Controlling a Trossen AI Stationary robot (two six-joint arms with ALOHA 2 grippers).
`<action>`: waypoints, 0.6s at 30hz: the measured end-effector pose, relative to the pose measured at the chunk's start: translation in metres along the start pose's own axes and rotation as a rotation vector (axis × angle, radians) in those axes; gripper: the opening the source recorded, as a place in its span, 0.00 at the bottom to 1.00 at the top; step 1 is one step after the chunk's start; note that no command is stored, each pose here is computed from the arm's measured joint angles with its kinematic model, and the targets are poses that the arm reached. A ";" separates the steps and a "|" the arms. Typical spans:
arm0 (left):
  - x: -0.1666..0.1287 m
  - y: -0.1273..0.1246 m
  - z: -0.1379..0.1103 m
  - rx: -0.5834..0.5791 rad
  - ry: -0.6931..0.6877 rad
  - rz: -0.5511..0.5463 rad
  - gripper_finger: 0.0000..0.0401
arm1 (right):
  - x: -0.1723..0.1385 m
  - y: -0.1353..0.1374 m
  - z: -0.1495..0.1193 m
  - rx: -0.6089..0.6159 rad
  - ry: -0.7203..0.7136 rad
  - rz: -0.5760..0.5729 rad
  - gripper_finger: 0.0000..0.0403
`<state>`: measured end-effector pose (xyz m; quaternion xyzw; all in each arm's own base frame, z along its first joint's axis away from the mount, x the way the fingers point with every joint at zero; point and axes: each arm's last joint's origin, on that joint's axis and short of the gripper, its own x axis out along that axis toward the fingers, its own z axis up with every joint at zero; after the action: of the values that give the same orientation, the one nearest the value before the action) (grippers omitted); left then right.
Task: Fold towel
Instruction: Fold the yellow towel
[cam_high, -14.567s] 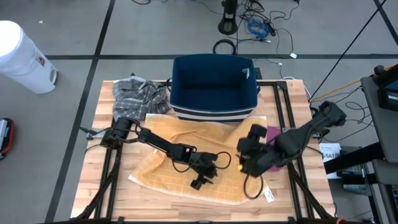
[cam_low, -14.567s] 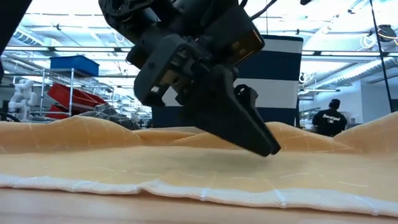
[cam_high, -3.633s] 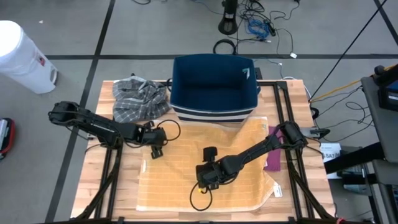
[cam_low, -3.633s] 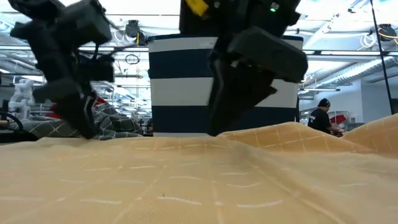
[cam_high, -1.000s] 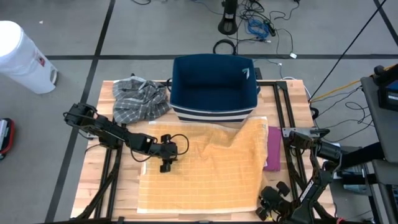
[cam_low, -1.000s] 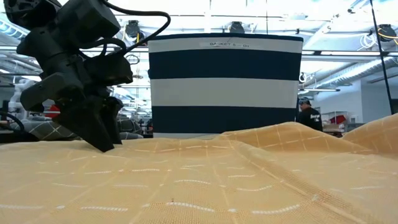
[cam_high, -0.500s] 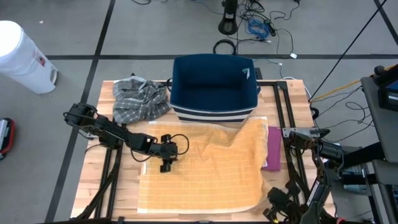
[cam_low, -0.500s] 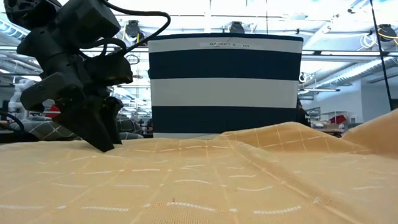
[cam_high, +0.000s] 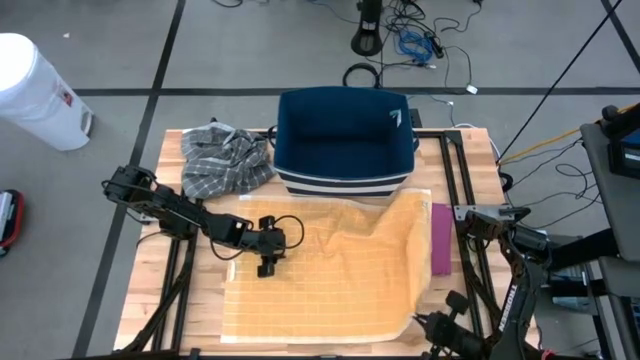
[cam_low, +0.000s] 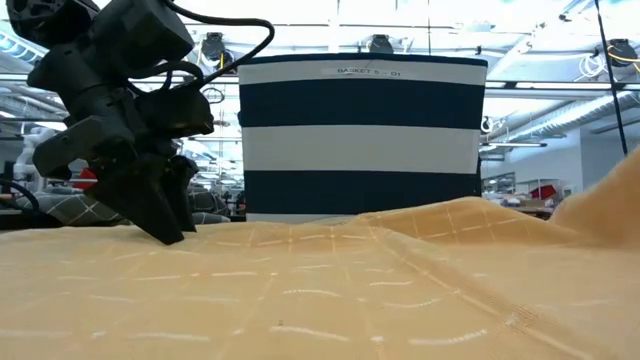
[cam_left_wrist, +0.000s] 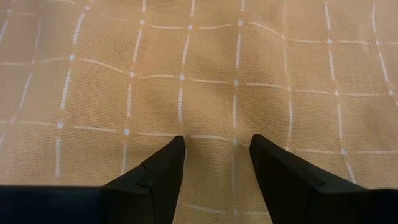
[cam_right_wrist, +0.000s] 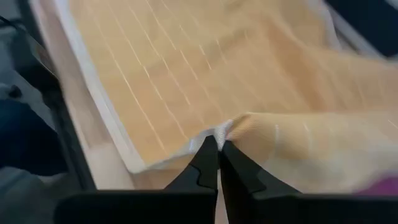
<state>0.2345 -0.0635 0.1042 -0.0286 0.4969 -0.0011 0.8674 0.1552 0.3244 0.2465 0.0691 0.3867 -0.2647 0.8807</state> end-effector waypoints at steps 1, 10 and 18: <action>0.000 0.000 0.000 0.000 -0.001 0.000 0.49 | 0.000 0.002 0.004 -0.012 -0.011 0.010 0.00; -0.023 -0.006 0.024 0.056 -0.093 -0.050 0.49 | 0.025 0.014 0.038 -0.181 -0.007 0.022 0.00; -0.037 -0.010 0.046 0.112 -0.206 -0.057 0.51 | 0.044 0.019 0.059 -0.324 -0.049 0.016 0.00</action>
<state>0.2555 -0.0702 0.1601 0.0057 0.4032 -0.0505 0.9137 0.2277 0.3033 0.2544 -0.0772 0.4020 -0.1937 0.8916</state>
